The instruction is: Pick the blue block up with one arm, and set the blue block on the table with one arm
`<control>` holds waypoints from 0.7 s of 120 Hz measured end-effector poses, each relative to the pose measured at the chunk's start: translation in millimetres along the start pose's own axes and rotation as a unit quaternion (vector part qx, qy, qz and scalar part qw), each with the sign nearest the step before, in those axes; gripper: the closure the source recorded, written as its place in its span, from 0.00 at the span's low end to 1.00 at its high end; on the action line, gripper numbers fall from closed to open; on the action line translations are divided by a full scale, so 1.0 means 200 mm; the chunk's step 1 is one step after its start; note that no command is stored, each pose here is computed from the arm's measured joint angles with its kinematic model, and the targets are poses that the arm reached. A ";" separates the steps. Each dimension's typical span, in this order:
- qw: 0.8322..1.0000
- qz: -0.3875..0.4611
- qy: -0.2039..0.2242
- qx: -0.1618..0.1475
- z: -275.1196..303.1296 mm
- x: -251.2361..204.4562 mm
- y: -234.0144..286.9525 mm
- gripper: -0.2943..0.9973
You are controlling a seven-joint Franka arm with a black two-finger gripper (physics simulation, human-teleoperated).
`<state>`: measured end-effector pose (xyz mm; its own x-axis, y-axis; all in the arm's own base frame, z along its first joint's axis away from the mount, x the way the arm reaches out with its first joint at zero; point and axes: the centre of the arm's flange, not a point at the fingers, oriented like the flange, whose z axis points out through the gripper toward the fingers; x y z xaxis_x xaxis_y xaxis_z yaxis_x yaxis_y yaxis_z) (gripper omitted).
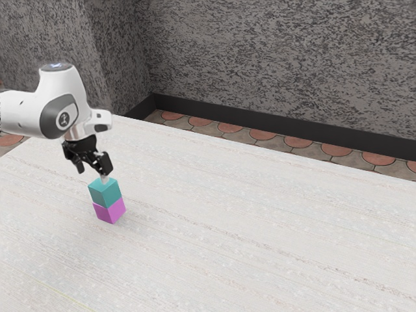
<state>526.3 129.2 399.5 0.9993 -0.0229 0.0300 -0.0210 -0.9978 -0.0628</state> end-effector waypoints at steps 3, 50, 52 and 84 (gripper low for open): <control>1.000 0.002 -0.002 -0.001 0.02 0.00 0.00 0.23; 1.000 0.012 -0.011 -0.006 0.15 0.02 -0.08 0.23; 1.000 0.012 -0.012 -0.007 0.15 0.02 -0.08 0.23; 0.999 0.026 -0.030 -0.015 0.29 0.04 -0.07 0.23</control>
<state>536.7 145.8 343.3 0.9970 -0.0710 -0.0316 -0.0720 -0.9968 -0.0332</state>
